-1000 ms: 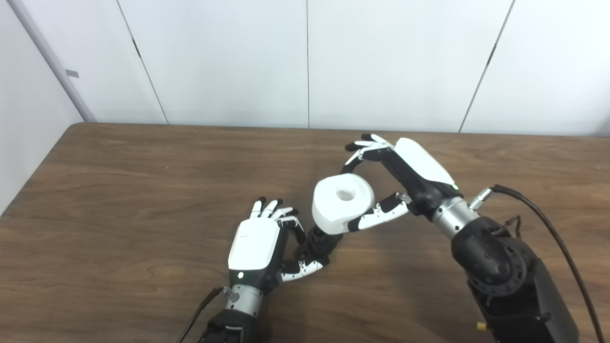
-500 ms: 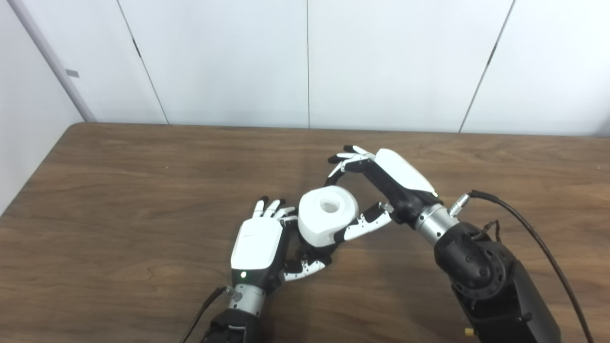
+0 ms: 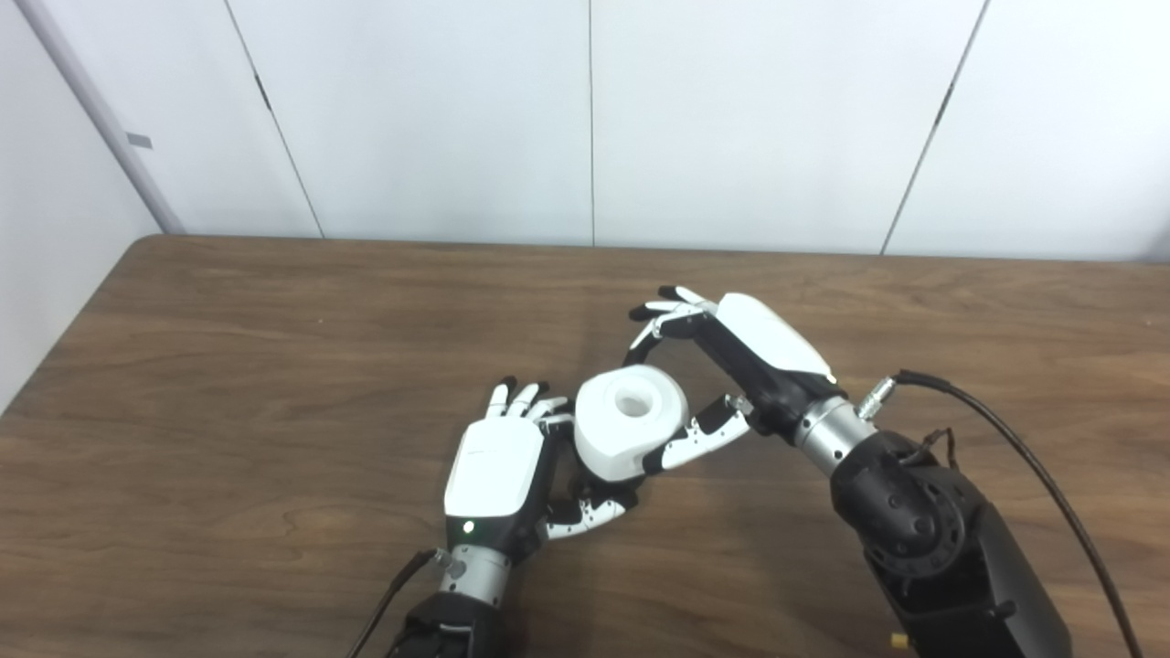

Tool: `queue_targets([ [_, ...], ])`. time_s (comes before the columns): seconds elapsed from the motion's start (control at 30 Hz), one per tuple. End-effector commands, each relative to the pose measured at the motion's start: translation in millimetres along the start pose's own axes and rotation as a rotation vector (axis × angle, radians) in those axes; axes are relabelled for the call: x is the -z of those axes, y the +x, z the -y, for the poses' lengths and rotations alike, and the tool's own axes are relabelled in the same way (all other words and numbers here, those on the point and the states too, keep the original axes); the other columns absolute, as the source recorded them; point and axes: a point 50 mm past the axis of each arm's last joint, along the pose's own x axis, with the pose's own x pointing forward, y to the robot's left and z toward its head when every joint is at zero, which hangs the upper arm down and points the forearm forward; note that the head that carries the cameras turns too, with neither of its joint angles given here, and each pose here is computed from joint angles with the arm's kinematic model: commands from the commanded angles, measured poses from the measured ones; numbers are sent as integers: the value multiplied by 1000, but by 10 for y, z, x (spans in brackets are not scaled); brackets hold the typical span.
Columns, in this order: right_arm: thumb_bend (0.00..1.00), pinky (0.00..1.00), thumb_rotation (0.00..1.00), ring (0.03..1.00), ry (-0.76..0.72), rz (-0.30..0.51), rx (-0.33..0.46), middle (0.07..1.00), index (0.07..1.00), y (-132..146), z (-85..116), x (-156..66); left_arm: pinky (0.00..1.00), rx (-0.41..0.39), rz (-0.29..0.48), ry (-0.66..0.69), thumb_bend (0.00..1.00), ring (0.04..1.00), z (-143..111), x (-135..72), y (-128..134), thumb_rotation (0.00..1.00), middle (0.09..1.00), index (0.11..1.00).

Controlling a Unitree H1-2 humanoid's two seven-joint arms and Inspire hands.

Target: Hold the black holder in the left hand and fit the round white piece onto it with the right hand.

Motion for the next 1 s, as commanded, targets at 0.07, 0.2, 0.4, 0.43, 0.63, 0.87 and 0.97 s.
queue_targets([
  [0.07,523,943,140,971,-16,47,49,853,483,45,106,-91,1000,125,-6,7,524,907,212,-27,-101,53,793,484],
  [0.2,523,938,140,972,-15,44,45,853,483,44,94,-83,1000,127,-7,9,524,911,212,-30,-104,53,795,484],
  [0.4,523,929,140,970,-7,38,46,851,483,48,61,-59,1000,131,-8,7,524,915,213,-30,-104,53,797,484],
  [0.43,523,924,140,969,-7,38,46,851,483,49,58,-56,1000,132,-9,6,524,915,212,-32,-104,53,797,484],
  [0.63,523,901,140,967,-12,38,49,851,484,56,40,-37,1000,128,-7,6,524,911,215,-36,-103,53,796,484],
  [0.87,524,893,140,961,-2,45,50,847,483,65,2,-7,1000,128,-6,8,524,910,217,-41,-107,53,797,484],
  [0.97,524,892,140,961,-2,43,47,848,483,66,-5,1,1000,127,-6,3,524,911,221,-35,-107,53,796,484],
])
